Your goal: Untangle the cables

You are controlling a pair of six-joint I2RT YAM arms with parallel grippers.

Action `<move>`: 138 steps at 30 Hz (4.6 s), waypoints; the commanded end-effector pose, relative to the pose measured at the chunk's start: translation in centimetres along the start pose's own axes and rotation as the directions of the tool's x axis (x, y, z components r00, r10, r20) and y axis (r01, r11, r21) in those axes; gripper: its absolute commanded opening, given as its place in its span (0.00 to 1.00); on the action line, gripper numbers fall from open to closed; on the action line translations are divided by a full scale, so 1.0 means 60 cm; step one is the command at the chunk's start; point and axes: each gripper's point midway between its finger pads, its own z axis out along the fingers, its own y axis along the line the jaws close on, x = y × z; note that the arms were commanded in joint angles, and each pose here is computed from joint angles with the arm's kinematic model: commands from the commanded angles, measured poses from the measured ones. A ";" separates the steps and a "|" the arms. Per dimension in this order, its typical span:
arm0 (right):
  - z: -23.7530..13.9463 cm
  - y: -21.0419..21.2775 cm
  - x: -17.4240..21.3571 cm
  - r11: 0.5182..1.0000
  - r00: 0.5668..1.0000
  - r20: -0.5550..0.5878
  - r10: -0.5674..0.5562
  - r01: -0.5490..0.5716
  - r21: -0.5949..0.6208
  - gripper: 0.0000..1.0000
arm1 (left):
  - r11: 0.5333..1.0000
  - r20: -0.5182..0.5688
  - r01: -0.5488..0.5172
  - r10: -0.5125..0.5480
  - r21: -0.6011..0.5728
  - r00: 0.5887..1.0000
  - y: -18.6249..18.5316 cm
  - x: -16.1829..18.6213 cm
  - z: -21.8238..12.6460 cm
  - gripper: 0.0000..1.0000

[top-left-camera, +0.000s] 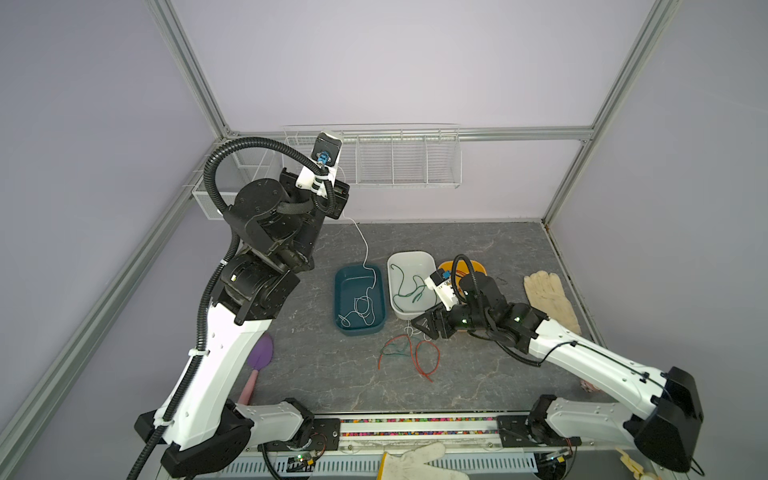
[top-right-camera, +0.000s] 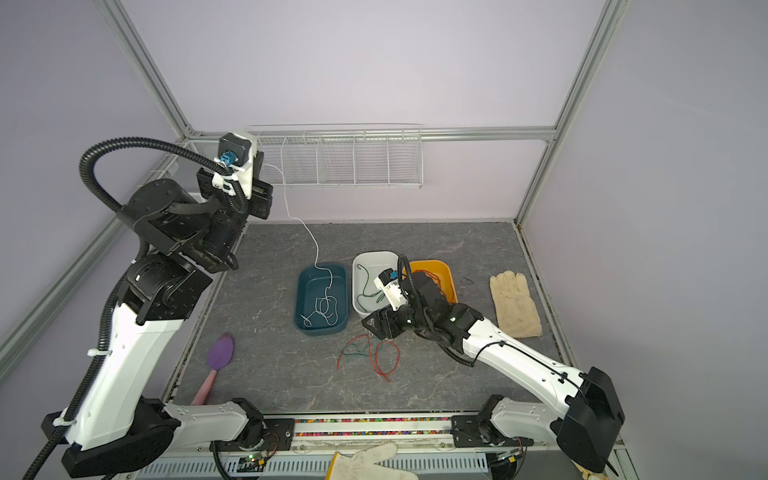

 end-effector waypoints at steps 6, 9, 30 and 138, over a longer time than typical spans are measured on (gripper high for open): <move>-0.014 0.013 0.015 0.999 1.000 0.006 -0.026 0.026 -0.018 0.70 | 0.991 -0.078 0.132 -0.131 0.012 0.988 -0.009 0.096 0.013 0.00; -0.012 0.018 0.020 0.999 0.999 0.003 -0.031 0.032 -0.026 0.70 | 0.986 -0.129 0.167 -0.163 0.017 0.978 -0.022 0.142 0.009 0.00; 0.004 0.020 0.076 0.999 0.999 -0.033 -0.020 0.019 -0.038 0.71 | 0.955 -0.608 0.249 -0.296 -0.163 0.736 -0.081 0.448 -0.044 0.00; 0.122 -0.044 0.193 0.979 0.953 -0.282 0.109 -0.055 0.194 0.07 | 0.849 -0.572 0.451 -0.522 -0.275 0.633 -0.116 0.553 -0.204 0.99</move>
